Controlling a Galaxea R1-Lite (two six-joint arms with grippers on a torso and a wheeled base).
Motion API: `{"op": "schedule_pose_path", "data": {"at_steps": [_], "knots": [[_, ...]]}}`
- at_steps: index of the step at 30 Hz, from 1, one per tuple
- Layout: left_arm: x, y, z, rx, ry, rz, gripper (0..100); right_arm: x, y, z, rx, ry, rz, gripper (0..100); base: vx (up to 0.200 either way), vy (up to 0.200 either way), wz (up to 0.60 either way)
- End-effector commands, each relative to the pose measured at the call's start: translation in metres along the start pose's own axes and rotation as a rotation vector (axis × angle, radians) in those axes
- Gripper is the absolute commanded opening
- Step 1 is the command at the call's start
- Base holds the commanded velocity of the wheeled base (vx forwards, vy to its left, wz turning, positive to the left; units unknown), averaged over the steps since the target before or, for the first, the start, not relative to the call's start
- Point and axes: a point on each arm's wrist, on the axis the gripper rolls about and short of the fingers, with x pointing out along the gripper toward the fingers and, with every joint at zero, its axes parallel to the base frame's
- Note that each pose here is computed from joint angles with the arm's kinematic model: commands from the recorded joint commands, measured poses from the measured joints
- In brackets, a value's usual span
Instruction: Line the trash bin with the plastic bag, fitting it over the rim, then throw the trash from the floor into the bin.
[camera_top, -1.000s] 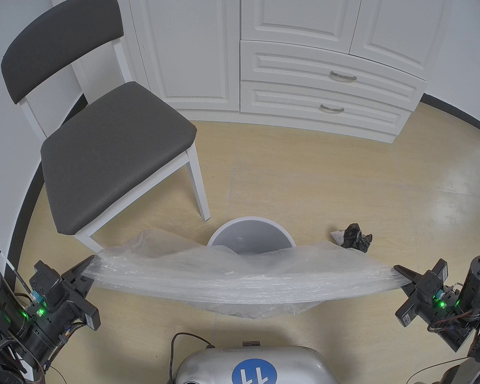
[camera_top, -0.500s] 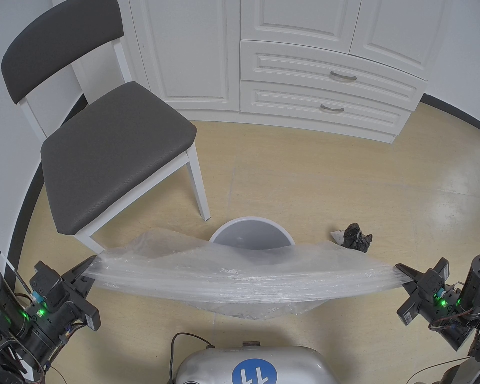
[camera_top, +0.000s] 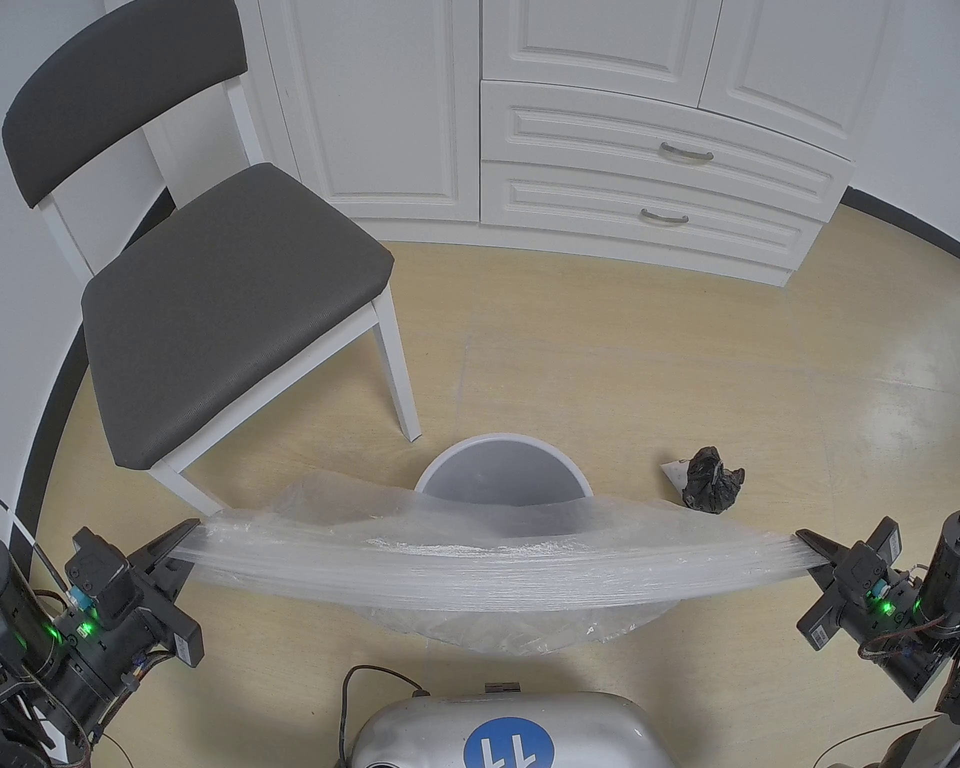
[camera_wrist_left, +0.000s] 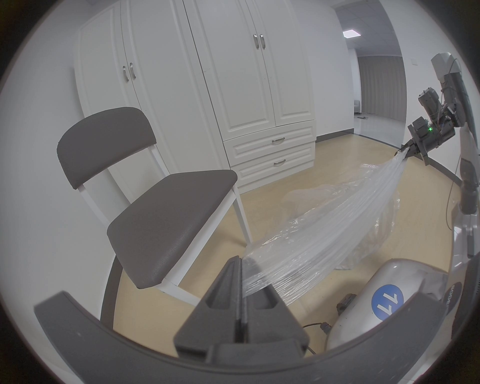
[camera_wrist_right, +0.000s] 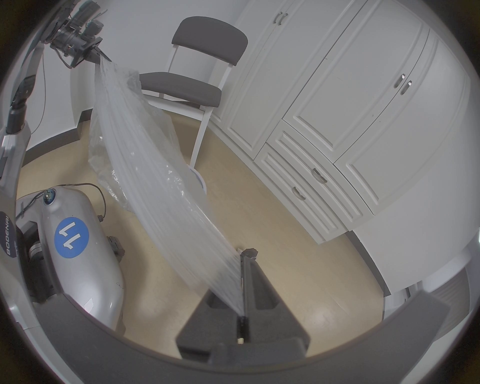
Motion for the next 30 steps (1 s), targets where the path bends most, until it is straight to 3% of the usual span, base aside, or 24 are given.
{"op": "schedule_pose_path", "data": {"at_steps": [1,6,8,13,19,30], "knots": [[0.000,0.000,0.000,0.000,0.003,0.005,0,0.000,-0.001,0.001,0.007,-0.004,-0.010,0,0.000,0.000,0.00],[0.003,-0.005,-0.001,0.010,0.015,-0.025,0,0.001,-0.002,0.006,0.013,-0.027,-0.007,0,0.000,0.000,0.00],[0.009,-0.015,-0.001,0.021,0.026,-0.081,0,0.001,0.000,0.009,0.011,-0.046,0.012,0,0.000,0.000,0.00],[0.010,-0.023,0.005,0.011,-0.013,-0.123,0,0.000,0.002,0.015,0.021,-0.096,0.050,0,0.000,0.000,0.00],[0.015,-0.037,0.010,-0.047,-0.037,-0.192,0,-0.001,0.008,0.025,0.068,-0.143,0.105,0,0.000,0.000,0.00],[0.045,-0.068,0.017,-0.205,-0.139,-0.192,0,0.003,0.027,0.046,0.191,-0.194,0.216,0,0.000,0.000,0.00]]}}
